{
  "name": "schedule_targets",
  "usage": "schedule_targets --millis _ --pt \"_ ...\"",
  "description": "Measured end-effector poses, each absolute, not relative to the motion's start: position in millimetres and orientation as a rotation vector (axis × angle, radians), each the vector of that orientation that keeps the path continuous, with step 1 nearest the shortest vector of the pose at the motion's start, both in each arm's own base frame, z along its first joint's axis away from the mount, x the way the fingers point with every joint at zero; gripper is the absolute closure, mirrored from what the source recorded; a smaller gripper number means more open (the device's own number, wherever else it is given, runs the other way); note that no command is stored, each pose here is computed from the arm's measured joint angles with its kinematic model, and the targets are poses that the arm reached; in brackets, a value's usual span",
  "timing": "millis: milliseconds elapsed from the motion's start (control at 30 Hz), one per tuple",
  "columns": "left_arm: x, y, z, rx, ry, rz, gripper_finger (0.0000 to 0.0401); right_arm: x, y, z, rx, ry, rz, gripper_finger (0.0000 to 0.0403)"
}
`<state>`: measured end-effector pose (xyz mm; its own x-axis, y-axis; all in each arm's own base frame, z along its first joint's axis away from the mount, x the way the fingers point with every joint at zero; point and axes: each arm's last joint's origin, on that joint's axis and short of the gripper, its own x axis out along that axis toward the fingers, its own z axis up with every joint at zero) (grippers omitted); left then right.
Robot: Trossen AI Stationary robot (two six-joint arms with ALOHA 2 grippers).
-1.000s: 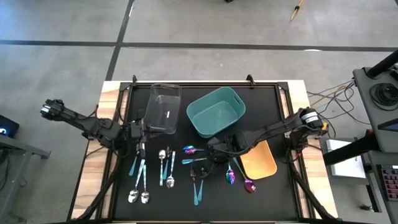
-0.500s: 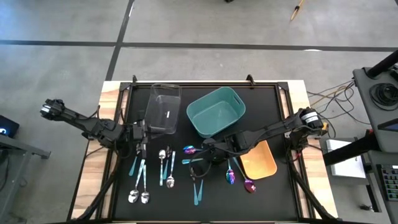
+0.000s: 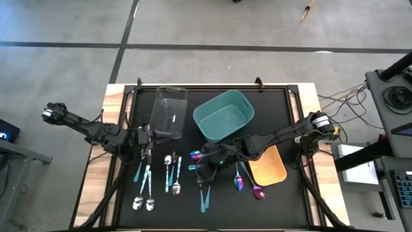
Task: Sort silverware by color (type)
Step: Put the black spoon into the yellow bin
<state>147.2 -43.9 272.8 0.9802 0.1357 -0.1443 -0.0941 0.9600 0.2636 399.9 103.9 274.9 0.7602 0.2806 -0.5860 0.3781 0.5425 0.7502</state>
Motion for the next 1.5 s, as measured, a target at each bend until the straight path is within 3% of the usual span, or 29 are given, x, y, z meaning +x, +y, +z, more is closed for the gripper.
schedule_targets --millis 300,567,833,1033,1167,1400,1500 --pt "147 -44 274 0.266 0.149 0.118 0.0401 404 110 264 1.141 0.759 -0.117 0.0284" --pt "148 -44 277 0.271 0.12 0.12 0.0401 419 126 244 1.198 0.779 -0.015 0.0284" --pt "148 -44 278 0.271 0.112 0.12 0.0401 416 136 225 1.242 0.898 -0.07 0.0284" --pt "149 -44 280 0.263 0.09 0.123 0.0401 404 140 213 1.205 1.007 -0.221 0.0284" --pt "149 -45 281 0.258 0.078 0.125 0.0401 397 138 206 1.025 1.058 -0.246 0.0284" --pt "149 -44 283 0.25 0.062 0.127 0.0401 391 149 205 0.295 1.047 0.185 0.0284" --pt "149 -44 285 0.241 0.044 0.129 0.0401 391 151 204 0.047 1.009 0.286 0.0284"
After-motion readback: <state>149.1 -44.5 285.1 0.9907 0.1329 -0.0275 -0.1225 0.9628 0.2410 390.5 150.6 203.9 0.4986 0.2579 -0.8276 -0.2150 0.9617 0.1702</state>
